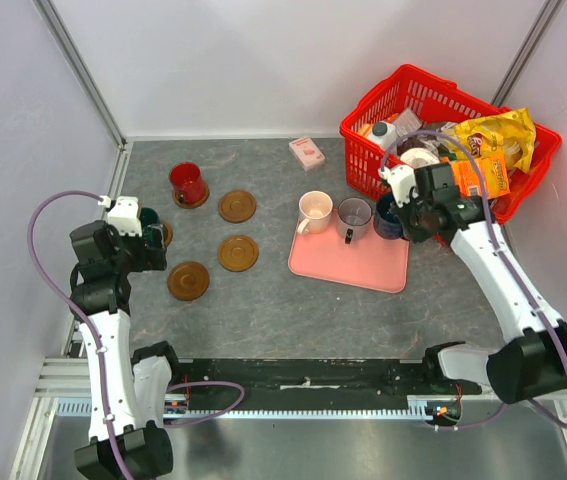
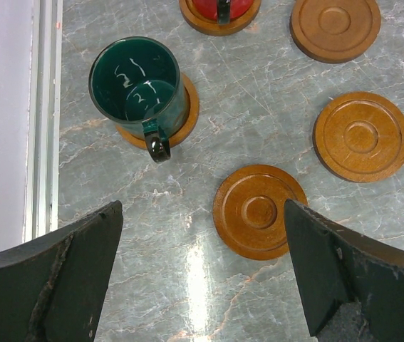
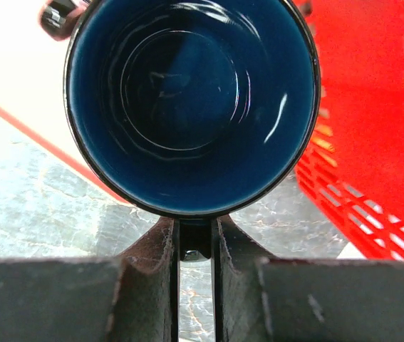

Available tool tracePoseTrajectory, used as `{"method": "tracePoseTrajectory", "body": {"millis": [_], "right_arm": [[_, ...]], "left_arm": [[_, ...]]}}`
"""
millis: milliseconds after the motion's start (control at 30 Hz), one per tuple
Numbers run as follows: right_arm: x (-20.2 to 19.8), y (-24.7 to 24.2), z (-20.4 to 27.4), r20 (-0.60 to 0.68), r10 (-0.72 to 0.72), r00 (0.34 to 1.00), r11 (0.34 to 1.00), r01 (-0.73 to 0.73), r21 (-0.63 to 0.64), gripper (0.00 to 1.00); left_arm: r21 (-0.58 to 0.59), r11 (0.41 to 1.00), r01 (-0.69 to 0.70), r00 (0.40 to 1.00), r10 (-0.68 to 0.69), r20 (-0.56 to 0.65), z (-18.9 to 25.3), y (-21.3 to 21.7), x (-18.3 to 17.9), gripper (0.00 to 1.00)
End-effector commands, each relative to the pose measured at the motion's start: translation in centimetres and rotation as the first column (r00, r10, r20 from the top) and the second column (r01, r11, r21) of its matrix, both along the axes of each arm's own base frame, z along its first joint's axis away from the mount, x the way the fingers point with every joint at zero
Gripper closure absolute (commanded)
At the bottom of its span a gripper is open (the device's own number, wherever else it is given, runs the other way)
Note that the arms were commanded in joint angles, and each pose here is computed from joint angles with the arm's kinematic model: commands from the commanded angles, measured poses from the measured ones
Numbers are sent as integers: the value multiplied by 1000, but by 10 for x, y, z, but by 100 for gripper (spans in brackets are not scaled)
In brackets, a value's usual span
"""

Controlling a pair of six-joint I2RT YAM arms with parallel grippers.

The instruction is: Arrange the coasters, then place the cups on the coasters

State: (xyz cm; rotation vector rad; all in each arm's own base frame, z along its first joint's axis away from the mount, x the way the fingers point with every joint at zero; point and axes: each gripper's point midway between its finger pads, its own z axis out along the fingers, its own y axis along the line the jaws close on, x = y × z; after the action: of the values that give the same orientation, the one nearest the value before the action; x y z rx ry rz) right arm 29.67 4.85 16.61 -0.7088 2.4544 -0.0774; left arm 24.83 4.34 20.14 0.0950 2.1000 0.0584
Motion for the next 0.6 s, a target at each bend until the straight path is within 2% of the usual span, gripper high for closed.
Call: {"method": "tracePoseTrajectory", "body": {"millis": [0, 167, 367, 567], "right_arm": [[-11, 23, 65, 92, 151, 984, 986, -158, 62, 100], [-9, 76, 97, 159, 253, 954, 957, -271, 104, 100], [13, 170, 113, 253, 378, 890, 910, -408, 75, 100], [56, 272, 100, 284, 470, 836, 867, -497, 25, 100]], "left_arm": [[13, 1000, -4, 999, 3, 52, 10, 3, 3, 1], [4, 1000, -2, 999, 1, 35, 8, 2, 4, 1], [4, 1000, -13, 999, 13, 31, 7, 5, 6, 1], [23, 999, -30, 998, 29, 51, 9, 9, 5, 1]]}}
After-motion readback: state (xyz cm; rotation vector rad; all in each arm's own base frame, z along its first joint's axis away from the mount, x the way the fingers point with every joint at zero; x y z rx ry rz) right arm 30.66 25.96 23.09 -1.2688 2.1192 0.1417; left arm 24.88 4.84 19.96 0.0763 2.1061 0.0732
